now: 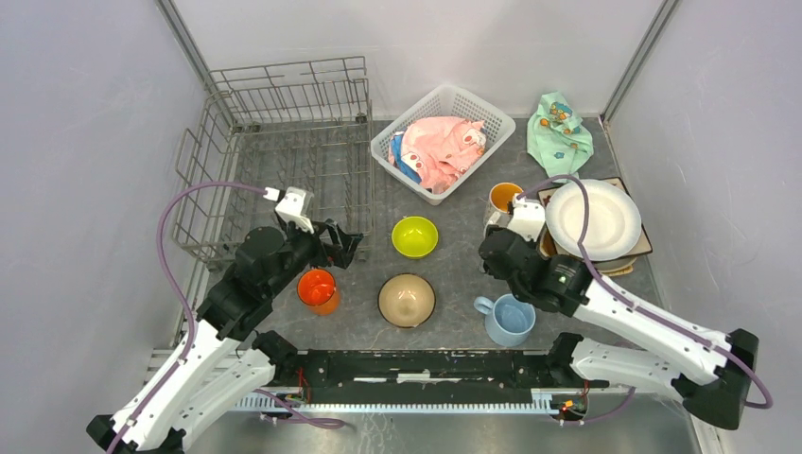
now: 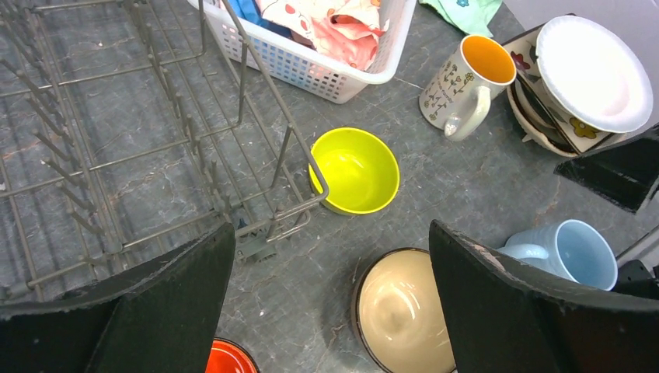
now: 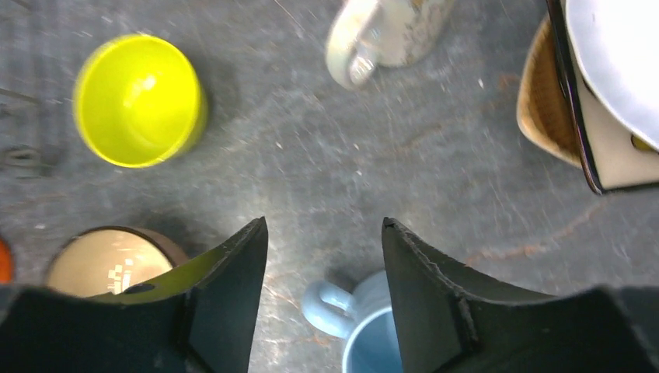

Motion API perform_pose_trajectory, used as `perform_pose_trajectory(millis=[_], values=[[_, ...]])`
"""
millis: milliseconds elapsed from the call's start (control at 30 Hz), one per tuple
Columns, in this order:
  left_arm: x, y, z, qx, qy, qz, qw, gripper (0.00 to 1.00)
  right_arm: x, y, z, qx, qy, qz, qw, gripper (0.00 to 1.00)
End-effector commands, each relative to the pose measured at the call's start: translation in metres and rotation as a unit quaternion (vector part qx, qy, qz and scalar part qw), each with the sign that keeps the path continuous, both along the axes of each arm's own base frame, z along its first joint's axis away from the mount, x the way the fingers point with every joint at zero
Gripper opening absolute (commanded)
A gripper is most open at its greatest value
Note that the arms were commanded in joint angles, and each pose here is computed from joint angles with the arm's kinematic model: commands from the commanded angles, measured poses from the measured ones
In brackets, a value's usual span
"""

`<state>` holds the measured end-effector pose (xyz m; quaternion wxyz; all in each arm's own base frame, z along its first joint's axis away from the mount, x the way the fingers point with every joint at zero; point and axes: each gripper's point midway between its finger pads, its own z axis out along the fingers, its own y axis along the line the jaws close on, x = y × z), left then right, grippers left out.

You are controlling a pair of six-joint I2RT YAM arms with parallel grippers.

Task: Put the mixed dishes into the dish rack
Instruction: Pick up the cup at the corner of the board.

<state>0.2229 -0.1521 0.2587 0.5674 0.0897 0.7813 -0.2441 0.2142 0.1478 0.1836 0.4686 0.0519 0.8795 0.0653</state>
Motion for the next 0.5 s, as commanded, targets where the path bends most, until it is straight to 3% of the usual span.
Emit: perform_pose_trajectory(millis=[0,200,467], values=[[0.003,0.007,0.003,0.022,-0.025,0.009,0.999,1.00,-0.015,-0.016,-0.021,-0.013,0.064,-0.069,0.995,0.58],[0.006,0.012,0.000,0.031,-0.020,0.025,0.999,1.00,-0.031,-0.023,-0.046,0.005,0.114,-0.123,0.986,0.53],[0.004,0.014,0.004,0.028,-0.027,0.024,0.999,1.00,-0.054,-0.019,-0.070,0.133,0.155,-0.189,0.960,0.51]])
